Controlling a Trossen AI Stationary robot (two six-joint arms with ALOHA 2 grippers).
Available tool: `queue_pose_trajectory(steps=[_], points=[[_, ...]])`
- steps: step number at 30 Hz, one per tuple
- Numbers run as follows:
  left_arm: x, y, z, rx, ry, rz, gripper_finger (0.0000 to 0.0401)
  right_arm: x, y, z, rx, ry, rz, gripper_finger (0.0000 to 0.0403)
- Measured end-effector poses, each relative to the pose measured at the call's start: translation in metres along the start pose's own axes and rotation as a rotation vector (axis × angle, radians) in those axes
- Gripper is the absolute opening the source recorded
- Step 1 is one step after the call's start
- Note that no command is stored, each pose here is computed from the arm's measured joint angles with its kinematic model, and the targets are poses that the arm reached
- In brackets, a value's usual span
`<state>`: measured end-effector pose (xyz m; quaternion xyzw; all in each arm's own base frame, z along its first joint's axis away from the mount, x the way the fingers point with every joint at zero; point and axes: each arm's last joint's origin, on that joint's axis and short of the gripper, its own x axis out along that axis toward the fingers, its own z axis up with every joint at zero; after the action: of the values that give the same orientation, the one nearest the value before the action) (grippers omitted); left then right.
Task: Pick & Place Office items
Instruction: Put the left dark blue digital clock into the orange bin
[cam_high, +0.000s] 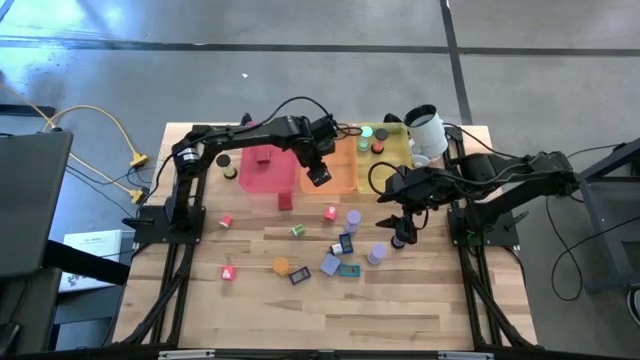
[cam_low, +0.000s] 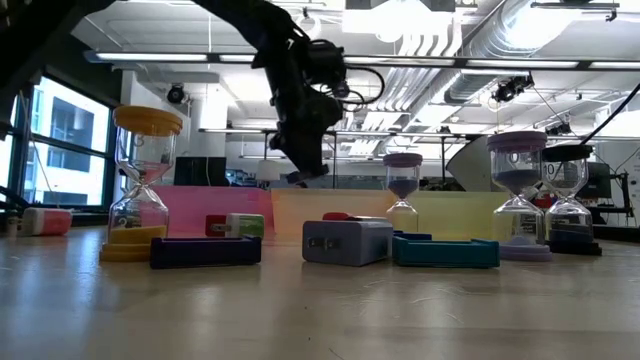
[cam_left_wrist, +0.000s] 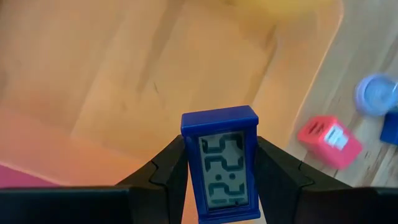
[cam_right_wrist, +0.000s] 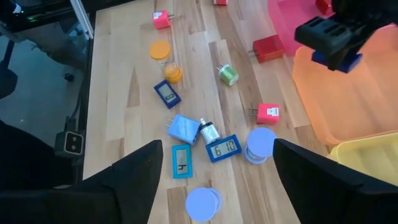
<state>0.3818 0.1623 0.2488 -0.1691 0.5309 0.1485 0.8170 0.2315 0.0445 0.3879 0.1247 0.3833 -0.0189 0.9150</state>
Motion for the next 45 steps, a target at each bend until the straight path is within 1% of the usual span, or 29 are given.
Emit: queue_pose_trajectory(steps=[11,13,16,23,26,33,45], points=[[0.021,0.001,0.002,-0.002,0.001,-0.001,0.0138,0.0,0.0,0.001,-0.019,-0.013,-0.003,0.0294],[0.024,0.003,-0.001,-0.009,0.028,0.002,0.0138,0.0,0.0,0.001,-0.019,-0.014,-0.005,0.0294],[0.032,0.004,0.0,-0.008,0.033,0.004,0.0138,0.0,0.0,0.001,-0.019,-0.014,-0.006,0.0294],[0.056,0.007,-0.004,-0.02,0.09,0.03,0.0138,0.0,0.0,0.001,-0.019,-0.016,-0.013,0.0294],[0.061,0.008,-0.005,-0.02,0.104,0.031,0.0138,0.0,0.0,0.001,-0.02,-0.017,-0.016,0.0294],[0.063,0.008,-0.005,-0.021,0.107,0.033,0.0186,0.0,0.0,0.001,-0.028,-0.019,-0.02,0.0294],[0.061,0.007,-0.007,-0.017,0.122,0.034,0.0195,0.0,0.0,0.001,-0.043,-0.017,-0.021,0.0294]])
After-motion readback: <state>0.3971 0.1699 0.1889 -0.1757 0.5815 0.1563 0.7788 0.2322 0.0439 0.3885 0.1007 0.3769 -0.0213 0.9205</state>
